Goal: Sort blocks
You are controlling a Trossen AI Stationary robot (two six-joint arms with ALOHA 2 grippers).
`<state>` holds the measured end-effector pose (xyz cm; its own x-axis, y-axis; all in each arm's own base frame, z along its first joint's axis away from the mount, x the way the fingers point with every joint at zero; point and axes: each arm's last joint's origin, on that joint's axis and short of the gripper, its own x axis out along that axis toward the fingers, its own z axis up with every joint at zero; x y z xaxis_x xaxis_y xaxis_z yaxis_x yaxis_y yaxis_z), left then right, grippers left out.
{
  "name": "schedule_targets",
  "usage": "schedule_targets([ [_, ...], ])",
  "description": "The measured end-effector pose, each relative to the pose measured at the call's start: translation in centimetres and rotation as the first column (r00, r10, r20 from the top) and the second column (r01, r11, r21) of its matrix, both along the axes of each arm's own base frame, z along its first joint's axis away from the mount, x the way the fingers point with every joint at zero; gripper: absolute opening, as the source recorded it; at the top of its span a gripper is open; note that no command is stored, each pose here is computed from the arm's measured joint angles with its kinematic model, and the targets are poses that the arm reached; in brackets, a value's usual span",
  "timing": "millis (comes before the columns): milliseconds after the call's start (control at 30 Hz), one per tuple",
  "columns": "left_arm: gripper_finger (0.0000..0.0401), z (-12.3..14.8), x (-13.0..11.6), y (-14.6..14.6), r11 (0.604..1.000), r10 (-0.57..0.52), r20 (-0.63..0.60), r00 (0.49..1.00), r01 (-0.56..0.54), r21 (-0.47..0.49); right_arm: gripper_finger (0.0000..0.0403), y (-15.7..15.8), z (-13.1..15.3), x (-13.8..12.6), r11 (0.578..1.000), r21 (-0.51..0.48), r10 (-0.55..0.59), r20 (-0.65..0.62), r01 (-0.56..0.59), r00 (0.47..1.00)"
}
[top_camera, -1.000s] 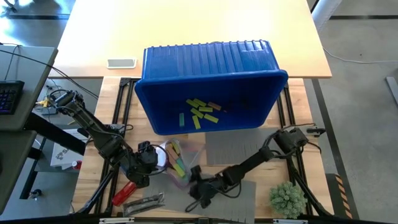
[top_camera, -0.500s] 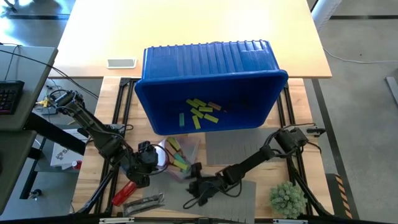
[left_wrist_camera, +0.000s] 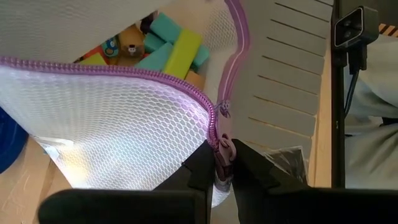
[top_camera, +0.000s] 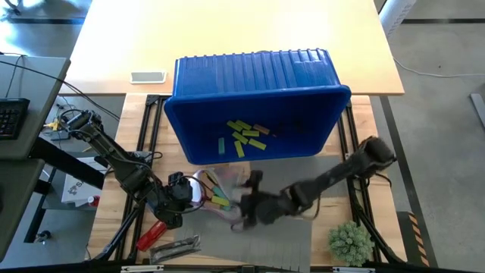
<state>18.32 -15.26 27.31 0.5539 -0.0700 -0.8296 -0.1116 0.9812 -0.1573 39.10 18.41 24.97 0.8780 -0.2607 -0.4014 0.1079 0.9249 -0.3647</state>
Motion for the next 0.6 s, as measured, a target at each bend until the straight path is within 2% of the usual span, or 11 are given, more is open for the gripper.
schedule_targets([
  [133, 0.0024, 0.0, 0.0, 0.0, 1.000, 0.000, 0.000, 1.000, 0.000, 0.000, 0.0220, -4.5, 2.8, -1.4, 0.992, 0.061, -0.101, -0.086, 0.107, 0.991],
  [267, 0.0024, 0.0, 0.0, 0.0, 1.000, 0.000, 0.000, 1.000, 0.000, 0.000, 0.0220, -9.4, 2.8, -1.2, 0.957, 0.199, -0.178, -0.178, 0.212, 0.968],
  [367, 0.0024, 0.0, 0.0, 0.0, 1.000, 0.000, -0.001, 1.000, 0.000, 0.000, 0.0220, -12.6, 0.6, -0.6, 0.891, 0.298, -0.292, -0.200, 0.343, 0.935],
  [467, 0.0024, 0.0, 0.0, 0.0, 1.000, 0.000, 0.000, 1.000, 0.000, 0.000, 0.0220, -15.1, -2.6, -0.3, 0.800, 0.395, -0.410, -0.189, 0.452, 0.892],
  [533, 0.0024, 0.0, 0.0, 0.0, 1.000, 0.000, 0.000, 1.000, 0.000, 0.000, 0.0220, -16.1, -4.7, -0.2, 0.746, 0.463, -0.461, -0.160, 0.479, 0.873],
  [600, 0.0024, 0.0, 0.0, 0.0, 1.000, 0.000, 0.001, 1.000, 0.000, 0.000, 0.0220, -16.8, -6.8, -0.1, 0.718, 0.502, -0.489, -0.131, 0.483, 0.862],
])
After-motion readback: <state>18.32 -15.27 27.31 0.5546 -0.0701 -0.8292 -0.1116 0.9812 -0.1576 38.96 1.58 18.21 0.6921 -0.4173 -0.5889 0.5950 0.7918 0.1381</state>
